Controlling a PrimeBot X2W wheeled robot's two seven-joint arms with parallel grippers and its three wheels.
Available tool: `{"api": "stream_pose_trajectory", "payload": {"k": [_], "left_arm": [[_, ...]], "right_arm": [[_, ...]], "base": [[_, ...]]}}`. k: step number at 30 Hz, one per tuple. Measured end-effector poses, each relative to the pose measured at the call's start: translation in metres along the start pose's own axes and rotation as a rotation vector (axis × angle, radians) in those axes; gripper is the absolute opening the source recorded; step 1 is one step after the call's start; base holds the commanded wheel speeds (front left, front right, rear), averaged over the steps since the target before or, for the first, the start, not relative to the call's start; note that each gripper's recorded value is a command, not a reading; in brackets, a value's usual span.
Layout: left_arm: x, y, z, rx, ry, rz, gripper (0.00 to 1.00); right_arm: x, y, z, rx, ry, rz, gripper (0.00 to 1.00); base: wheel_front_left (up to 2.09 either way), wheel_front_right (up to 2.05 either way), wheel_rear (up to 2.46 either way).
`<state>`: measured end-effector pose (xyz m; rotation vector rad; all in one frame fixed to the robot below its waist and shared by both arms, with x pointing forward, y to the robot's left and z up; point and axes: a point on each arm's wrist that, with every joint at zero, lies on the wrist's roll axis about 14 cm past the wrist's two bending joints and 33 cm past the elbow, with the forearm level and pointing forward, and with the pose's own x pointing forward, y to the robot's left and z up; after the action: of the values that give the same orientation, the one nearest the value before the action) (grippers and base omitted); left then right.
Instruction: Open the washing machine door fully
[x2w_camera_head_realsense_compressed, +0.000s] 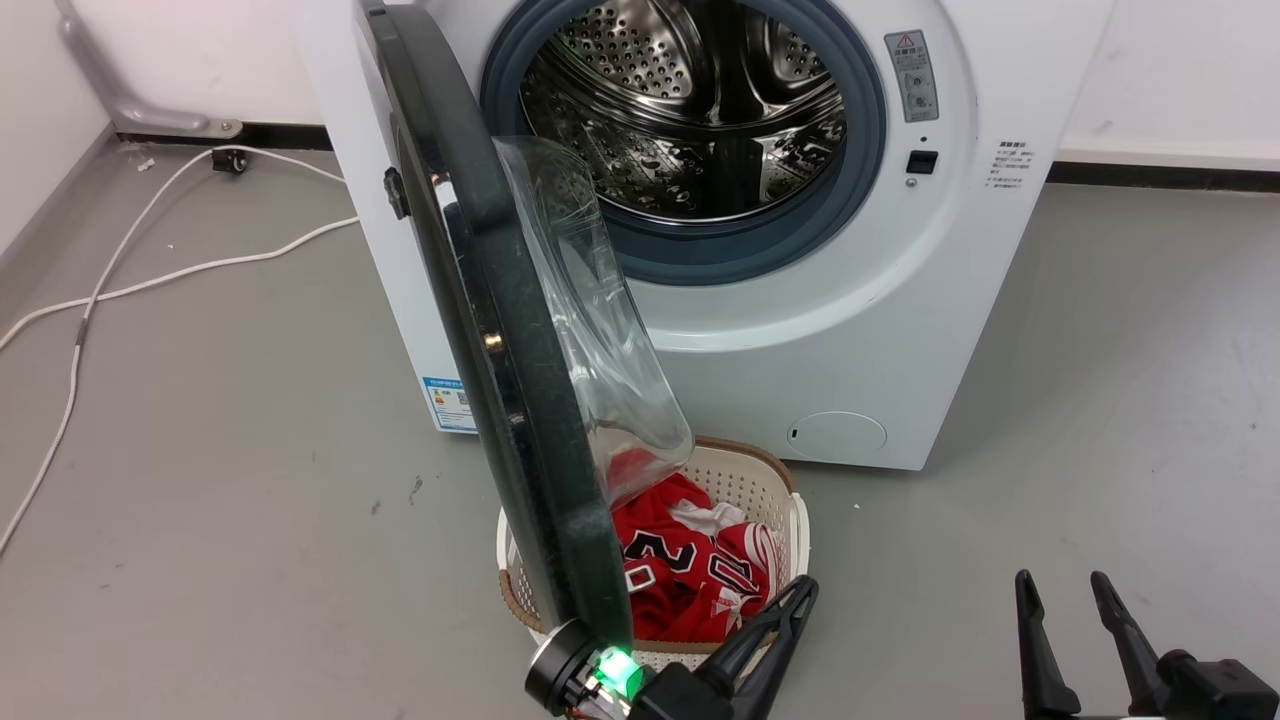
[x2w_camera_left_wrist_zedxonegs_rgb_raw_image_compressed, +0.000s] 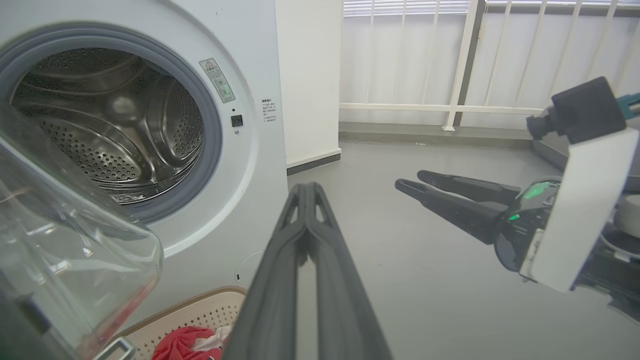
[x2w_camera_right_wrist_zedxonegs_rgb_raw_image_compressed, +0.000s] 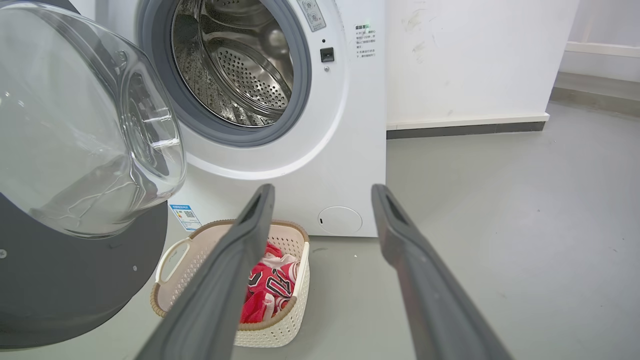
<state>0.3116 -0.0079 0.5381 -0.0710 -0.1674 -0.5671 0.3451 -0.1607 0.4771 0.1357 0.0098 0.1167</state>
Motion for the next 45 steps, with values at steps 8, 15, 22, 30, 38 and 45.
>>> {"api": "stream_pose_trajectory", "payload": {"k": [8, 15, 22, 30, 38, 45], "left_arm": [[-0.011, 0.019, -0.001, 0.001, 0.001, 0.083, 0.00], [-0.023, 0.036, -0.001, 0.018, 0.007, 0.153, 0.00], [-0.039, 0.062, -0.003, 0.041, 0.018, 0.249, 0.00], [-0.065, 0.098, -0.005, 0.071, 0.043, 0.381, 0.00], [-0.099, 0.135, -0.005, 0.101, 0.064, 0.532, 0.00], [-0.121, 0.162, 0.000, 0.120, 0.064, 0.641, 0.00]], "right_arm": [[0.002, 0.004, -0.002, 0.003, 0.007, 0.014, 1.00], [0.005, 0.014, -0.007, 0.008, 0.022, 0.046, 1.00], [0.011, 0.026, -0.010, 0.008, 0.032, 0.087, 1.00], [0.017, 0.040, -0.015, 0.007, 0.051, 0.134, 1.00], [0.023, 0.055, -0.019, 0.010, 0.065, 0.181, 1.00], [0.025, 0.061, -0.021, 0.010, 0.072, 0.200, 1.00]], "base": [[0.00, 0.00, 0.00], [0.00, 0.00, 0.00], [0.00, 0.00, 0.00], [0.00, 0.00, 0.00], [0.00, 0.00, 0.00], [0.00, 0.00, 0.00]]}}
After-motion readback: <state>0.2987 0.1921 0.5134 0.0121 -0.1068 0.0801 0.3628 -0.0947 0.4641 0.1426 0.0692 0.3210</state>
